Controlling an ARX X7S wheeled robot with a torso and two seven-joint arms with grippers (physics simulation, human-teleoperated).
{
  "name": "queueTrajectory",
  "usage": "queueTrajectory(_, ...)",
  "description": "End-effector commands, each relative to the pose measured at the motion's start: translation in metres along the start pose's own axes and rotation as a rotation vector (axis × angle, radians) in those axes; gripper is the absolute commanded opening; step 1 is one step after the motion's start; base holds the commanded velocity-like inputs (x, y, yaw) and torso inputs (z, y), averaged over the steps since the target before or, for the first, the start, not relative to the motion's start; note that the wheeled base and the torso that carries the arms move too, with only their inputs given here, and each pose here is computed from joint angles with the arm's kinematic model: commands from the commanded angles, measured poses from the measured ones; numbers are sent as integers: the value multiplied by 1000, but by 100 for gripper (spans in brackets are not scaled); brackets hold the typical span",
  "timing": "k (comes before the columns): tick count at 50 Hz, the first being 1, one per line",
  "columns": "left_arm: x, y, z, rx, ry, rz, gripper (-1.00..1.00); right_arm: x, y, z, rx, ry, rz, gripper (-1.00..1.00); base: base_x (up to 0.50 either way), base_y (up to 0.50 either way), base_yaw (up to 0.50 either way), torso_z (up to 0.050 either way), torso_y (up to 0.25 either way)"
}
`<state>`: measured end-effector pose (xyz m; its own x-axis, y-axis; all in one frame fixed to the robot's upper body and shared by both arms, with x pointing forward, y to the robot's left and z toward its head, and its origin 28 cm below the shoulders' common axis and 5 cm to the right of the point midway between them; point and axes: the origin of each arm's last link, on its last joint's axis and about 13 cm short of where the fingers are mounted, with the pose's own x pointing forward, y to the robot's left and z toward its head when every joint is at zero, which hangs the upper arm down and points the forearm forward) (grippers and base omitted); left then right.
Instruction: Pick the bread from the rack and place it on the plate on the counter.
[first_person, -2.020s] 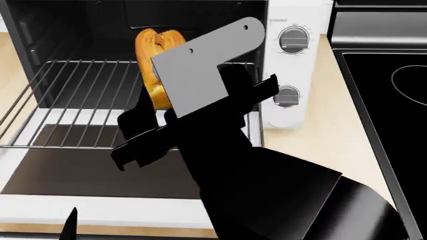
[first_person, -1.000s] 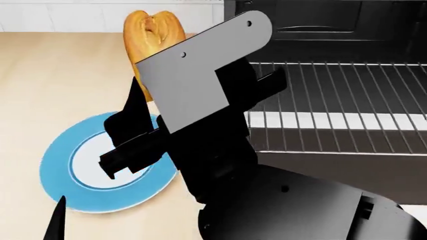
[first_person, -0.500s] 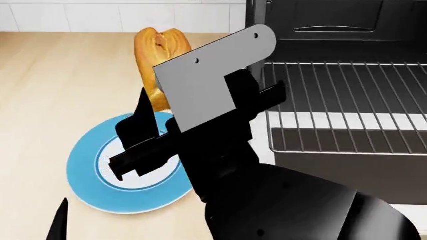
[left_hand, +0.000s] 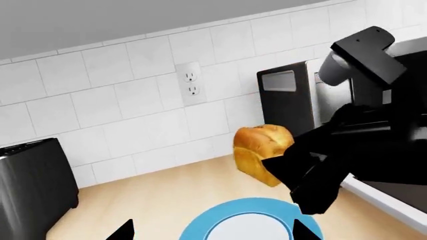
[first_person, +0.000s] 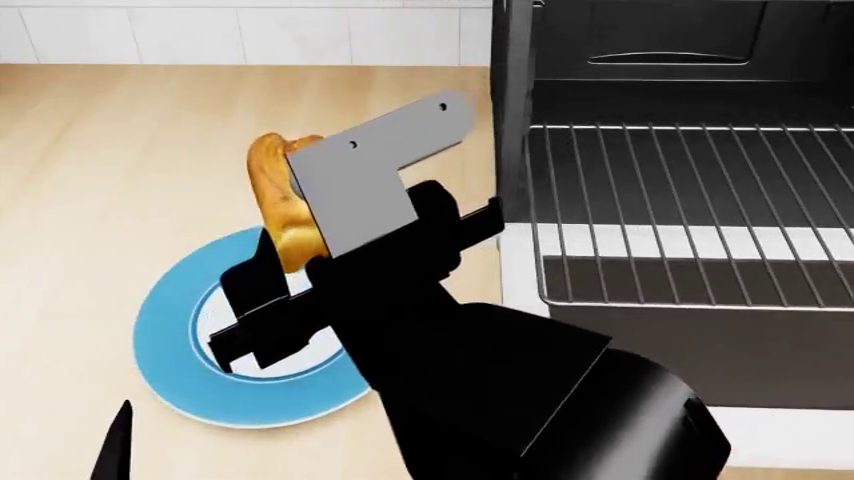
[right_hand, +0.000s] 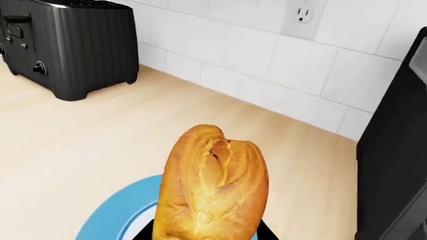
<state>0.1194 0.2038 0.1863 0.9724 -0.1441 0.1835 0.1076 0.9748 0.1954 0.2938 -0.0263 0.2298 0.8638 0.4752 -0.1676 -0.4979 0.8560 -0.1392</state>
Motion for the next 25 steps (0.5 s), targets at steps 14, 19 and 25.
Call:
queueTrajectory(14, 3, -3, 2, -41, -31, -24, 100, 36, 0, -7, -6, 67, 58, -100, 0, 0, 0, 0, 0)
queueTrajectory(19, 3, -2, 2, -40, -30, -21, 100, 39, 2, -10, 1, 78, 68, -100, 0, 0, 0, 0, 0)
queueTrajectory(25, 3, -2, 1, -40, -28, -22, 100, 40, 2, -11, 1, 86, 71, -100, 0, 0, 0, 0, 0)
